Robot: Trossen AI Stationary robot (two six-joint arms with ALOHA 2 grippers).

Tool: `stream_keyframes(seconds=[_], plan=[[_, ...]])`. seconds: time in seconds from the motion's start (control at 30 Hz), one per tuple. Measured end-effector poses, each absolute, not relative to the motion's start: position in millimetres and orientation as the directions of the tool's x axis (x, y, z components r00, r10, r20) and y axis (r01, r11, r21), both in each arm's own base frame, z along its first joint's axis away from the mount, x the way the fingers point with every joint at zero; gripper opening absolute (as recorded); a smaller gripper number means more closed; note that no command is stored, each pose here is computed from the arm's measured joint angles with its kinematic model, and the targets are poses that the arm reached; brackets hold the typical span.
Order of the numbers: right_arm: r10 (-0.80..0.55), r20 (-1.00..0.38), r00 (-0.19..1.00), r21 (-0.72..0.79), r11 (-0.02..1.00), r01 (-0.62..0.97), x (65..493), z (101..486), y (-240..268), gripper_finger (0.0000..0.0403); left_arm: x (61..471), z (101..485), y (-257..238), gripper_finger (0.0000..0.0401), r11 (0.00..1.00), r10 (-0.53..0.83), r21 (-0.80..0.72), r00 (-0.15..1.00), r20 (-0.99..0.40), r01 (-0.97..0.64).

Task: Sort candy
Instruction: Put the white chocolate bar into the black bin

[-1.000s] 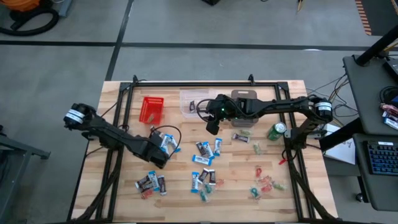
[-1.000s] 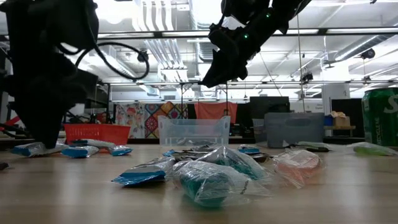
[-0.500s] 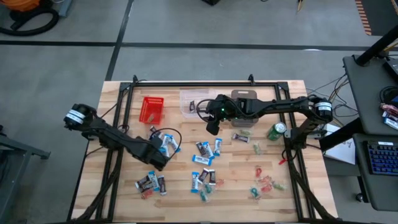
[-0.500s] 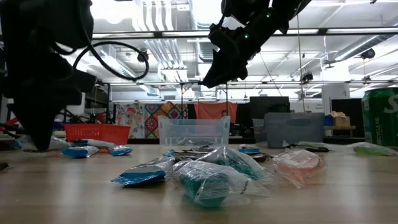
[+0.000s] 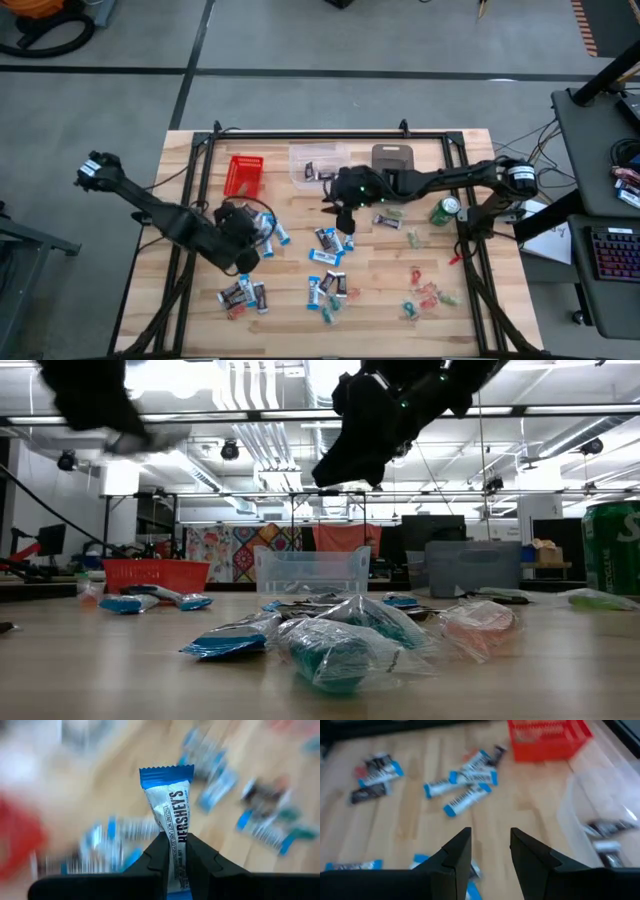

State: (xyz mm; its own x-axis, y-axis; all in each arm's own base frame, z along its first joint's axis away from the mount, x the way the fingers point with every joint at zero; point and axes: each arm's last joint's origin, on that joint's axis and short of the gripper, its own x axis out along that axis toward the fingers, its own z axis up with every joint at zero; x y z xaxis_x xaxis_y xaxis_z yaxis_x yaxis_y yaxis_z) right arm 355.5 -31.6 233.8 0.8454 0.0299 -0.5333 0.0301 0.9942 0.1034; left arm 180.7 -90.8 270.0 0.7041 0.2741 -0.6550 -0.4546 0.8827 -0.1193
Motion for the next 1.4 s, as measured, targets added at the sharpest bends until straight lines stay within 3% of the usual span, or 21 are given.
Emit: stream_keyframes(seconds=[0.13,0.27,0.43,0.57,0.73,1.1,1.4], plan=[[0.060,-0.448,0.892,0.105,0.994,-0.014,352.6,219.7,-14.8,0.0123,182.8,285.2,-90.8,0.0023,0.960,0.232,-0.025,0.841,-0.488,-0.279],[0.074,-0.367,0.927,0.108,0.993,-0.037,348.2,210.6,-0.5,0.0123,188.2,282.0,-89.4,0.0023,0.971,0.232,0.143,0.905,-0.357,-0.193],[0.032,-0.311,0.950,0.092,0.996,-0.004,346.1,208.9,11.2,0.0123,190.4,264.4,-72.5,0.0023,0.879,0.460,0.275,0.842,-0.281,-0.388],[-0.099,-0.250,0.963,0.105,0.986,0.128,347.6,214.4,9.1,0.0123,195.3,241.7,-64.4,0.0023,0.784,0.612,0.292,0.759,-0.221,-0.547],[-0.140,-0.199,0.970,0.090,0.983,0.160,351.0,223.3,8.0,0.0139,208.3,219.3,-68.4,0.0023,0.787,0.609,0.243,0.778,-0.154,-0.567],[-0.136,-0.117,0.984,0.095,0.985,0.147,366.2,247.6,9.4,0.0223,249.8,195.5,-81.7,0.0023,0.765,0.621,0.233,0.784,-0.019,-0.600],[-0.101,-0.116,0.988,0.125,0.985,0.115,370.3,248.9,10.5,0.0229,279.9,190.4,-92.1,0.0023,0.716,0.677,0.256,0.736,-0.025,-0.650]])
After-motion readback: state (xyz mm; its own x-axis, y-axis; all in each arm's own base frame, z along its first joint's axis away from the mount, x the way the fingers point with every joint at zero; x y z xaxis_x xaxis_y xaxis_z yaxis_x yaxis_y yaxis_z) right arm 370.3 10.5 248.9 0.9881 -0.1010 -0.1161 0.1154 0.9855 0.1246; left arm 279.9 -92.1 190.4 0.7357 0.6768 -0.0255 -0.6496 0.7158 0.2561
